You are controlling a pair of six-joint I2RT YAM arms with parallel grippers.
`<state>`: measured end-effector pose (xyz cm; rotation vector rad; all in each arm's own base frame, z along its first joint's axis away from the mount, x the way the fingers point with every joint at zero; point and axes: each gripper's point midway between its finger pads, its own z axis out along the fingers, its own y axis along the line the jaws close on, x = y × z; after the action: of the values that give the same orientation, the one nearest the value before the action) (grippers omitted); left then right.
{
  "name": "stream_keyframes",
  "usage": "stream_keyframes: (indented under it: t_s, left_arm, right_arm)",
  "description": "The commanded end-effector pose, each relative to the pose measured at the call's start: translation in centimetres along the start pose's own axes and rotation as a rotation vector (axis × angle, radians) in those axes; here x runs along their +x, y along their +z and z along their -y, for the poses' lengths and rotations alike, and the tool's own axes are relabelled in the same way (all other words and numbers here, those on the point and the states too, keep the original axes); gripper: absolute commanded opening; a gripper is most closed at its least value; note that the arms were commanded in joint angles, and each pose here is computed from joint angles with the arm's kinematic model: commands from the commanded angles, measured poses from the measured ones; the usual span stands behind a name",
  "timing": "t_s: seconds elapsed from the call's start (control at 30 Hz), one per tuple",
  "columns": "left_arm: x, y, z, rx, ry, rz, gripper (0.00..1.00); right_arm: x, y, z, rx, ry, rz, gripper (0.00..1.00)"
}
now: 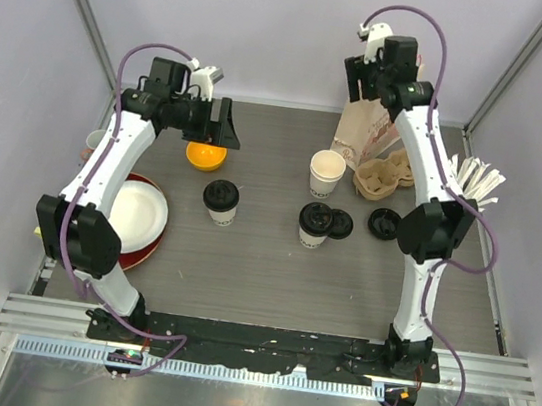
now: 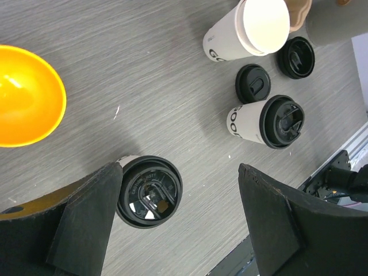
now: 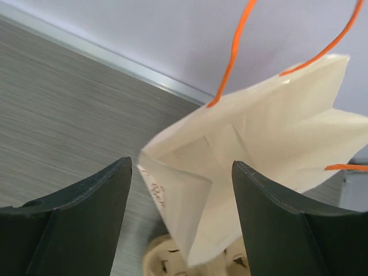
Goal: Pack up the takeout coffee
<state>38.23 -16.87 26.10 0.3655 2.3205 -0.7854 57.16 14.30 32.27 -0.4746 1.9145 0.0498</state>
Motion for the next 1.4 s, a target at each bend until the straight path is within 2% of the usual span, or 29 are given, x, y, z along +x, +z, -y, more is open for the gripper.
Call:
stream_keyframes:
  t_s: [0.0, 0.17, 0.27, 0.3, 0.33, 0.37, 0.47, 0.57, 0.77, 0.93, 1.03, 1.07, 1.17, 1.2, 1.33, 1.37]
  left_arm:
    - [0.1, -0.4, -0.2, 0.012, 0.006, 0.013, 0.86]
    - [-0.1, -0.2, -0.2, 0.027, -0.008, 0.014, 0.86]
    - [-0.1, 0.0, -0.3, 0.032, -0.018, 0.008, 0.86]
    - [-0.1, 0.0, -0.4, 0.03, -0.016, 0.009, 0.86]
    - [-0.1, 0.0, -0.3, 0.032, -0.015, 0.008, 0.86]
    - [-0.2, -0.1, -0.4, 0.031, -0.016, 0.011, 0.86]
    - [-0.2, -0.2, -0.5, 0.028, -0.015, 0.014, 0.86]
    - [-0.5, -0.5, -0.6, 0.023, -0.009, 0.025, 0.86]
    - [-0.7, -1.7, -0.9, 0.009, 0.002, 0.049, 0.86]
    - [-0.3, -2.5, -1.9, -0.015, 0.012, 0.054, 0.86]
    - [0.7, -2.6, -3.2, -0.072, 0.026, 0.026, 0.86]
    - [0.7, -3.0, -3.4, -0.098, 0.04, 0.036, 0.86]
    - [0.8, -4.0, -4.0, -0.119, 0.05, 0.055, 0.86]
    - [0.8, -4.3, -4.0, -0.122, 0.051, 0.062, 0.86]
    - [1.3, -5.2, -4.6, -0.13, 0.037, 0.064, 0.86]
    - [1.4, -5.4, -4.8, -0.135, 0.037, 0.062, 0.86]
  right_arm:
    - [1.2, 0.5, 3.5, 0.16, -0.16, -0.092, 0.76]
    - [2.6, 0.9, 4.0, 0.182, -0.209, -0.145, 0.75]
    - [3.4, 0.8, 3.3, 0.148, -0.209, -0.165, 0.57]
    - [3.5, 0.8, 3.1, 0.135, -0.202, -0.165, 0.44]
    - [3.6, 0.5, 2.8, 0.125, -0.195, -0.168, 0.39]
    - [3.6, 0.4, 2.7, 0.121, -0.191, -0.168, 0.29]
    - [2.6, -0.4, 3.2, 0.142, -0.186, -0.137, 0.1]
    - [0.8, -1.3, 3.9, 0.177, -0.195, -0.085, 0.01]
    - [-5.4, -4.6, 4.9, 0.237, -0.191, 0.101, 0.01]
    - [-11.1, -9.4, 3.0, 0.217, -0.249, 0.268, 0.01]
    - [-13.5, -12.2, -0.6, 0.147, -0.341, 0.339, 0.01]
    - [-14.2, -12.9, -3.1, 0.105, -0.37, 0.363, 0.01]
    - [-15.0, -15.5, -6.6, 0.047, -0.452, 0.389, 0.01]
    - [-15.2, -16.4, -9.2, -0.024, -0.486, 0.408, 0.01]
    - [-12.4, -20.1, -15.8, -0.291, -0.622, 0.388, 0.01]
    - [-12.3, -21.6, -16.2, -0.317, -0.641, 0.398, 0.01]
